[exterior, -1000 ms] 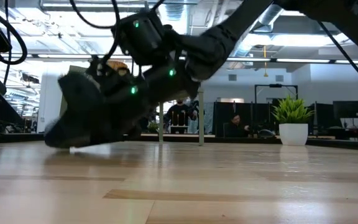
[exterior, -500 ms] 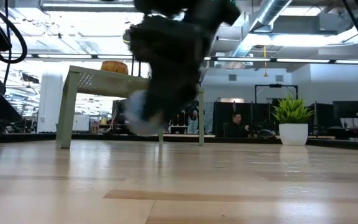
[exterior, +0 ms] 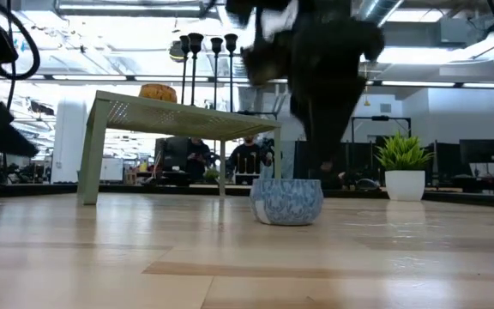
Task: Pick & Place candle stick holders
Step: Put the light blue patterned scented candle on the shelf
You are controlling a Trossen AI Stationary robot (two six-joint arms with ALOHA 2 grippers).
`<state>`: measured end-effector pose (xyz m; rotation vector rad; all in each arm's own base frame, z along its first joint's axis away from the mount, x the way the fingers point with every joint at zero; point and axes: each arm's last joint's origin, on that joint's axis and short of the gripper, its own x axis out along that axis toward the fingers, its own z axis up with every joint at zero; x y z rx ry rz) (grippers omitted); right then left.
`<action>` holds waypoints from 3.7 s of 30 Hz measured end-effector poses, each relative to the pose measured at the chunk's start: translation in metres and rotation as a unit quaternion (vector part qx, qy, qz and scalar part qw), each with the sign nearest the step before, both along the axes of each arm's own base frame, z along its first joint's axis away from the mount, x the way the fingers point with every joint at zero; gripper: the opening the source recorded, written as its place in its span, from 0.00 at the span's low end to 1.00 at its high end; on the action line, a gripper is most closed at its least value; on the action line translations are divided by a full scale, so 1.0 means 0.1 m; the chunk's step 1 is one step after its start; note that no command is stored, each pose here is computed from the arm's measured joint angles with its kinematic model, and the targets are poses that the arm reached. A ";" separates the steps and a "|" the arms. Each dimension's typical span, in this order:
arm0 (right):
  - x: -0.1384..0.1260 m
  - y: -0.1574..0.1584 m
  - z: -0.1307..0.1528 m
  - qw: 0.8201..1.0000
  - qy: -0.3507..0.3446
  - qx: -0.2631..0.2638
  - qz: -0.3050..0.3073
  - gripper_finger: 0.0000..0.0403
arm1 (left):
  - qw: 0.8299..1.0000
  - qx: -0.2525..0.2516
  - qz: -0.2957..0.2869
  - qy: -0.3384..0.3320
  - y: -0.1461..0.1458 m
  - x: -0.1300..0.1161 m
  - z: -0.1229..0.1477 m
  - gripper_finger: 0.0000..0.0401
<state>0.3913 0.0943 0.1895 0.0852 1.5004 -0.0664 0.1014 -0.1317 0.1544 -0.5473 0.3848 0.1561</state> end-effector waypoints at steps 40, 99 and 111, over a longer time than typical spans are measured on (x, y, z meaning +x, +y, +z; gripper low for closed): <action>-2.38 1.16 1.79 0.896 -0.389 -0.093 -0.194 0.75 | 0.965 0.203 -0.141 -0.092 0.21 2.23 -0.04 0.80; -2.39 1.21 1.77 0.893 -0.392 -0.084 -0.203 0.75 | 0.953 0.229 -0.176 -0.088 0.22 2.57 -0.18 0.74; -2.39 1.21 1.77 0.893 -0.392 -0.084 -0.203 0.75 | 0.952 0.208 -0.168 -0.152 0.10 2.44 0.28 0.75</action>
